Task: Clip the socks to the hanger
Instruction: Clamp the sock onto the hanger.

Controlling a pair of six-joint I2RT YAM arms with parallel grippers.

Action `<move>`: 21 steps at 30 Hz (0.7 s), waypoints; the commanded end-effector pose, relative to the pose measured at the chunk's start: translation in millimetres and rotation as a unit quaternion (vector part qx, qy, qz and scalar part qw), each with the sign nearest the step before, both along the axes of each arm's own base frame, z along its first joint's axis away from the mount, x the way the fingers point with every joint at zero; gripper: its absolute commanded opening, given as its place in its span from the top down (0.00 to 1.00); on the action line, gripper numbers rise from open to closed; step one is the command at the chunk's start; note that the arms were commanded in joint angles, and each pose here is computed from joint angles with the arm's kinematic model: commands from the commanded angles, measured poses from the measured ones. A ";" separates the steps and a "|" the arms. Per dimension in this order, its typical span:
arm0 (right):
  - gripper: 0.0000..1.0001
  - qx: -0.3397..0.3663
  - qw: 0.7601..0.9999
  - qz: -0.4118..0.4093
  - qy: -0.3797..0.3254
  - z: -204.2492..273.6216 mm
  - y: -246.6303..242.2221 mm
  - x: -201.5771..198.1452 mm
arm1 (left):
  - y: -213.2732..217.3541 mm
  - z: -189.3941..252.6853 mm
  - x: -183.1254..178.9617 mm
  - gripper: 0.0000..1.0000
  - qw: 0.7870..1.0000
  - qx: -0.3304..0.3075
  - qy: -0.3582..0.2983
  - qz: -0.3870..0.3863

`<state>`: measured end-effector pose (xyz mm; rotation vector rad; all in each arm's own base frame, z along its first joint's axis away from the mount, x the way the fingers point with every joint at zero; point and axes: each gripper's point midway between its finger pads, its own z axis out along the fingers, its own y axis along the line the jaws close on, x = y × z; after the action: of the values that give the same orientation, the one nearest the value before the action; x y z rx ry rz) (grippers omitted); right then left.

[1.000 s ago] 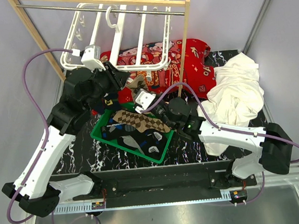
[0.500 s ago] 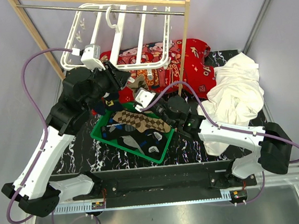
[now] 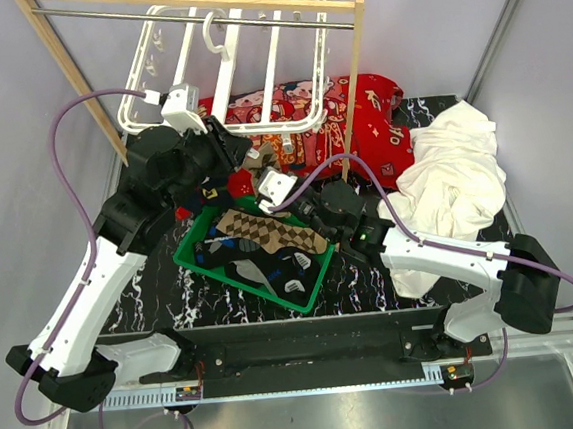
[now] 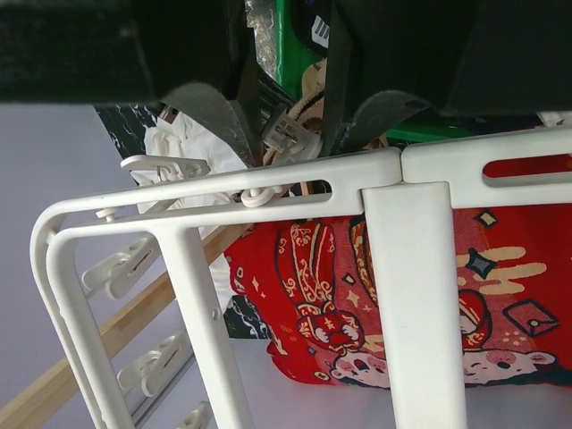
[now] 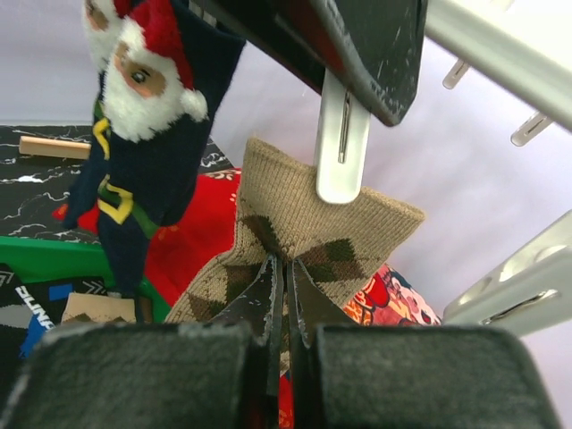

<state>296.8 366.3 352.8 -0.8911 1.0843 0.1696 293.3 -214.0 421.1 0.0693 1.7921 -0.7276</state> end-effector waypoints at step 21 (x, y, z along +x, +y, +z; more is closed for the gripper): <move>1.00 0.049 0.997 0.002 -0.051 70.6 -10.6 -5.2 | -5.3 17.4 -1.7 1.00 1.000 0.004 -0.025 -0.018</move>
<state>295.9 368.5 371.3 -0.8863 1.0588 0.1780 294.9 -216.3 417.0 0.0810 1.8039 -0.7205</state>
